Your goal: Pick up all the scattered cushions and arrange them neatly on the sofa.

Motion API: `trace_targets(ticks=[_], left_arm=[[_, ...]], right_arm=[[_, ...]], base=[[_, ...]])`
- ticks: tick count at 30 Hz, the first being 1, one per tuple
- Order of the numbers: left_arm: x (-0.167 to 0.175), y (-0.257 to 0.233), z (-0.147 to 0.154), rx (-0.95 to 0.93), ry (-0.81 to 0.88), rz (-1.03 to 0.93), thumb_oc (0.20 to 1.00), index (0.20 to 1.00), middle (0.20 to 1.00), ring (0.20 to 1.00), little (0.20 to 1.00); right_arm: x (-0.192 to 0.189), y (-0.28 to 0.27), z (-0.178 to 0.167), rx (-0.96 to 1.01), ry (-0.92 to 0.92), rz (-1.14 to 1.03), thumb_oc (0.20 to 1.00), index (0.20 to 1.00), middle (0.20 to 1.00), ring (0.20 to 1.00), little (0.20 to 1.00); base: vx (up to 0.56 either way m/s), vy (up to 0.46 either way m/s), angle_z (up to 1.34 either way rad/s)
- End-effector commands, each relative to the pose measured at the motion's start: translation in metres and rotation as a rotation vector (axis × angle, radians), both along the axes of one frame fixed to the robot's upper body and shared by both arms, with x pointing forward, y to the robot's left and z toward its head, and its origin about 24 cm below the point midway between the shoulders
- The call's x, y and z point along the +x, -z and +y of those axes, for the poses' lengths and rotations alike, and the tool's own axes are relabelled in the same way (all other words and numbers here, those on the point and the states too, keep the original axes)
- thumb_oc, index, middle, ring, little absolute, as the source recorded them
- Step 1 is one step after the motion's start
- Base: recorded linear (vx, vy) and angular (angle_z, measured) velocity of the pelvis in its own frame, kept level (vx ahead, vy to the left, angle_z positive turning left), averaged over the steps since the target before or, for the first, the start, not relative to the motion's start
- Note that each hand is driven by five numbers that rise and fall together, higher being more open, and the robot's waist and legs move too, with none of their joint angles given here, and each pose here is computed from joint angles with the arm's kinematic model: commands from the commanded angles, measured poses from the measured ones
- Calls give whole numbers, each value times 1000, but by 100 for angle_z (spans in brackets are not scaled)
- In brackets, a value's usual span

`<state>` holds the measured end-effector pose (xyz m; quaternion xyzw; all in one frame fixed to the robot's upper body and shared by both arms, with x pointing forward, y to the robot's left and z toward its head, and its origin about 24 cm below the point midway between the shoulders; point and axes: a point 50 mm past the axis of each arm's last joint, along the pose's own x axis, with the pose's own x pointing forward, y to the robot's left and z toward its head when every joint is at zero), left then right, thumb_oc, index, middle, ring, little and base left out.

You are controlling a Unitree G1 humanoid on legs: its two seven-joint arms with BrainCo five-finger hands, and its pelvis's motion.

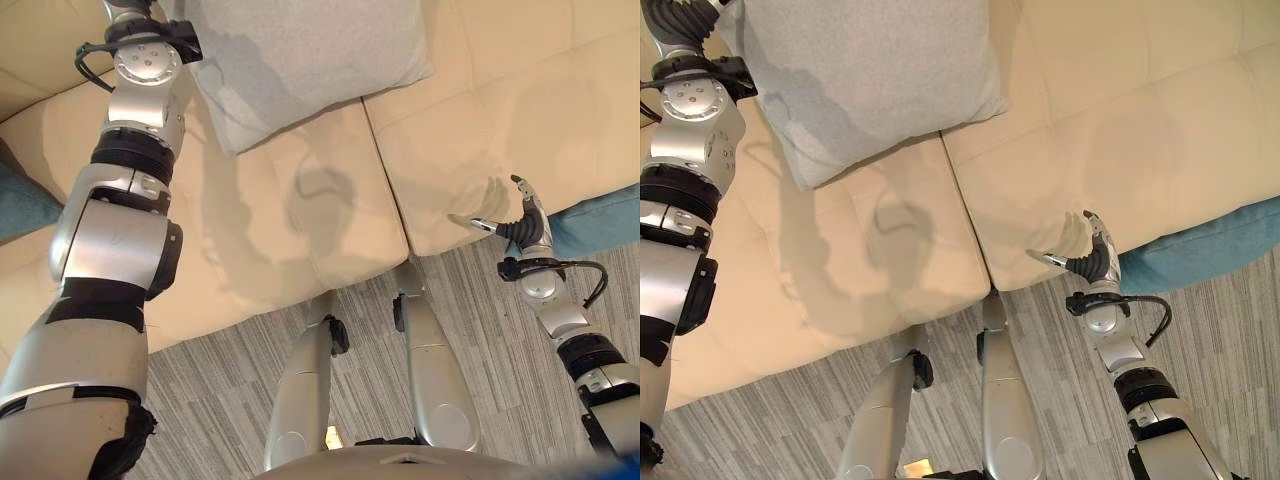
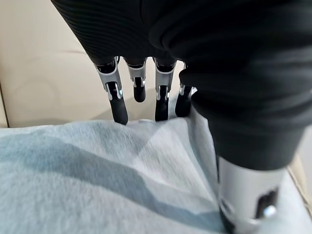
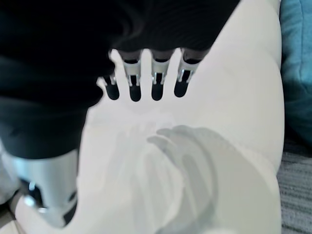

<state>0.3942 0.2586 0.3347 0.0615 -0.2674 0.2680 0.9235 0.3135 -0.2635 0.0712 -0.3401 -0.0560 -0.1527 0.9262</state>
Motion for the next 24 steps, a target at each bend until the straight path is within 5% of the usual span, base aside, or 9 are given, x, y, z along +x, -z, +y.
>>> trace_targets(ticks=[1,6,10,11,12,17,18,24], left_arm=[[-3,6,21,21,-62,29,1000,1000,1000,1000,1000],[-18,45,71,-21,-182,137,1000,1000,1000,1000,1000],[-59,134,130,-106,-312,317,1000,1000,1000,1000,1000],[-67,168,127,-179,-276,327,1000,1000,1000,1000,1000],[-81,229,89,-166,-118,386,1000,1000,1000,1000,1000],[-122,315,43,-148,35,631,1000,1000,1000,1000,1000],[-151,360,20,-176,113,800,1000,1000,1000,1000,1000],[-204,422,-4,-183,183,1114,1000,1000,1000,1000,1000]], right_arm=[[-17,6,-24,-4,66,8,1000,1000,1000,1000,1000],[-25,12,-28,12,80,24,1000,1000,1000,1000,1000],[-43,27,-34,48,106,67,1000,1000,1000,1000,1000],[-51,37,-33,66,116,101,1000,1000,1000,1000,1000],[-73,63,-38,119,180,200,1000,1000,1000,1000,1000],[-102,99,-42,197,253,343,1000,1000,1000,1000,1000],[-117,123,-34,236,262,455,1000,1000,1000,1000,1000],[-138,156,-18,203,229,646,1000,1000,1000,1000,1000]], base=[[0,0,0],[-14,-26,-4],[8,-70,-1],[82,-190,24],[77,-170,44],[75,-92,59],[34,-73,32],[-21,-72,25]])
